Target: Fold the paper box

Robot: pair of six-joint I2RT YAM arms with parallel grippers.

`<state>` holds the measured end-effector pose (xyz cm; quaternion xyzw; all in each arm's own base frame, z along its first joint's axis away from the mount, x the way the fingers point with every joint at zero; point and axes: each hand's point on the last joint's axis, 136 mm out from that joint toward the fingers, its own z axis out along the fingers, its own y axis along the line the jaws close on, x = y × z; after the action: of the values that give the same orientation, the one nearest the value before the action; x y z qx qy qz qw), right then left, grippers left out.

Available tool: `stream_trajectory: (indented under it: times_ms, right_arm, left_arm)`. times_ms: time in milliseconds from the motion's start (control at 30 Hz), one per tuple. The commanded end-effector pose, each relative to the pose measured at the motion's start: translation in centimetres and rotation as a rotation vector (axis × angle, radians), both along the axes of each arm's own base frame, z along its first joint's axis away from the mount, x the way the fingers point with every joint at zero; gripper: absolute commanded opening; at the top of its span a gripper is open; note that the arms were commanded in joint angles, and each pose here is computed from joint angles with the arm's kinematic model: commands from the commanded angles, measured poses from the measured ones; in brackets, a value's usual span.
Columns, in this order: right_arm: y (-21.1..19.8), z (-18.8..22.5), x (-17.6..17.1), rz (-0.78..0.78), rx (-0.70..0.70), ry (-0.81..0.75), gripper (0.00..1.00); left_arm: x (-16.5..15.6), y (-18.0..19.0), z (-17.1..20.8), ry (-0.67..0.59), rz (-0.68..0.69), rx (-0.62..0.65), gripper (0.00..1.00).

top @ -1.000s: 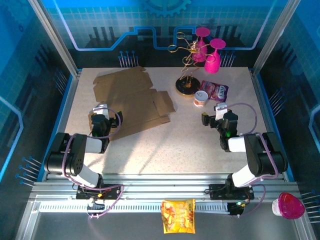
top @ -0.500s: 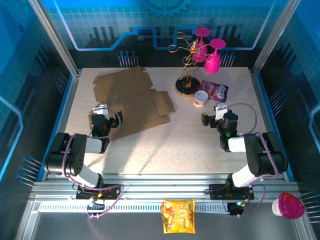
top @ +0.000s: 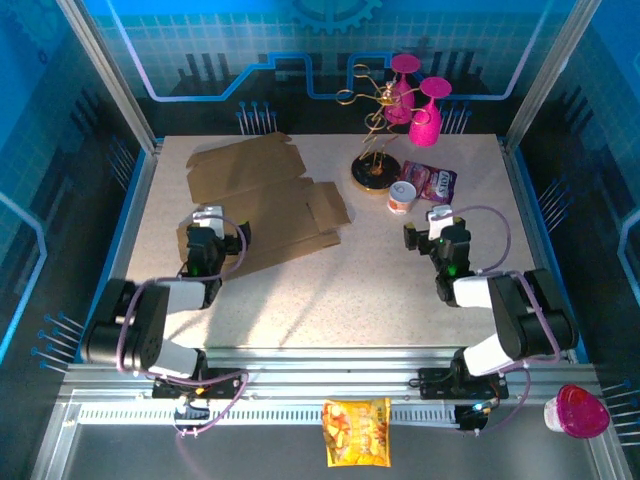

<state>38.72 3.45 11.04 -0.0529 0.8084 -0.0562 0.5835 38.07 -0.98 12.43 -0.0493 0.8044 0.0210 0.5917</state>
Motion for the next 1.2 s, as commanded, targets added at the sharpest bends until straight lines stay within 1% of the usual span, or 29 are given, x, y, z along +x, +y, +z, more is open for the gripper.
stream_trajectory:
  times_ms: [0,67,100,133,167,200,233,267,300,333,367,400,433,500,533,600,633,700,767,833,900,933,1033,1100,1167]
  right_arm:
    - [-1.3,6.6,0.3,-0.169,-0.1,-0.126,1.0]
    - [-0.5,12.0,0.6,-0.196,-0.097,-0.236,1.0]
    - [-0.4,15.3,0.6,-0.233,-0.09,-0.286,1.0]
    - [-0.3,18.6,0.4,-0.284,-0.053,-0.319,1.0]
    - [-0.1,21.5,0.3,-0.295,0.021,-0.336,1.0]
    - [0.7,23.2,0.0,-0.262,0.125,-0.282,1.0]
    - [1.2,23.9,-0.8,-0.235,0.247,-0.197,1.0]
    - [1.5,24.8,-1.4,-0.211,0.375,-0.163,1.0]
    - [2.6,25.4,-1.7,-0.122,0.494,-0.131,1.0]
    - [3.3,25.8,-1.9,-0.054,0.583,-0.114,1.0]
    - [3.5,25.6,-2.3,-0.067,0.631,-0.086,1.0]
    - [3.8,24.6,-2.8,-0.108,0.68,-0.024,1.0]
    - [4.5,23.4,-3.2,-0.123,0.703,0.044,1.0]
    - [7.0,20.9,-3.9,-0.098,0.736,0.189,1.0]
    - [8.6,19.2,-4.5,-0.091,0.764,0.277,0.96]
    - [12.2,15.8,-5.2,-0.053,0.85,0.415,0.81]
    - [14.5,14.5,-5.4,-0.02,0.909,0.455,0.77]
    - [17.8,11.5,-5.5,0.003,1.001,0.495,0.73]
    - [20.2,9.2,-4.6,0.016,1.111,0.497,0.68]
    - [22.0,6.2,-2.9,0.009,1.214,0.524,0.61]
    - [22.8,4.6,-1.1,0.004,1.258,0.527,0.57]
    - [23.0,3.8,-0.3,-0.012,1.275,0.534,0.56]
    - [23.0,0.3,2.0,-0.089,1.348,0.541,0.53]
    - [22.7,-2.1,2.8,-0.151,1.387,0.559,0.52]
    - [22.7,-3.9,3.7,-0.18,1.439,0.552,0.49]
  left_arm:
    - [-0.6,0.8,7.3,-0.112,0.136,-0.024,0.99]
    - [-0.8,0.2,11.2,-0.16,0.174,-0.029,0.99]
    - [-0.9,0.3,13.6,-0.189,0.212,-0.065,0.99]
    - [-1.1,0.8,15.5,-0.183,0.27,-0.155,0.99]
    - [-2.0,1.4,16.2,-0.118,0.331,-0.291,0.99]
    - [-3.5,1.9,17.0,-0.04,0.396,-0.443,0.99]
    - [-4.3,2.0,17.7,-0.001,0.414,-0.55,0.99]
    - [-3.6,1.0,18.6,0.004,0.317,-0.628,0.99]
    - [-2.9,-0.1,19.4,0.022,0.209,-0.73,0.99]
    - [-2.9,-0.5,19.5,0.067,0.195,-0.818,0.99]
    - [-3.4,-0.7,18.8,0.129,0.226,-0.862,0.98]
    - [-3.8,-1.4,18.0,0.208,0.235,-0.891,0.92]
    - [-4.3,-2.4,17.0,0.292,0.211,-0.908,0.84]
    - [-5.7,-4.2,14.9,0.435,0.173,-0.94,0.72]
    - [-6.7,-4.8,13.4,0.497,0.171,-0.966,0.66]
    - [-8.9,-5.5,10.7,0.566,0.189,-1.023,0.55]
    - [-9.8,-5.8,9.5,0.579,0.191,-1.056,0.51]
    - [-11.5,-5.8,7.5,0.592,0.22,-1.11,0.44]
    - [-12.8,-6.1,6.0,0.607,0.237,-1.162,0.42]
    - [-13.6,-6.6,4.9,0.621,0.235,-1.202,0.41]
    - [-14.1,-7.0,4.4,0.63,0.227,-1.221,0.4]
    - [-14.2,-7.1,4.3,0.631,0.221,-1.224,0.4]
    - [-14.3,-7.8,4.6,0.624,0.181,-1.224,0.42]
    - [-14.1,-8.2,5.6,0.594,0.136,-1.221,0.44]
    - [-13.9,-8.6,6.9,0.547,0.076,-1.217,0.46]
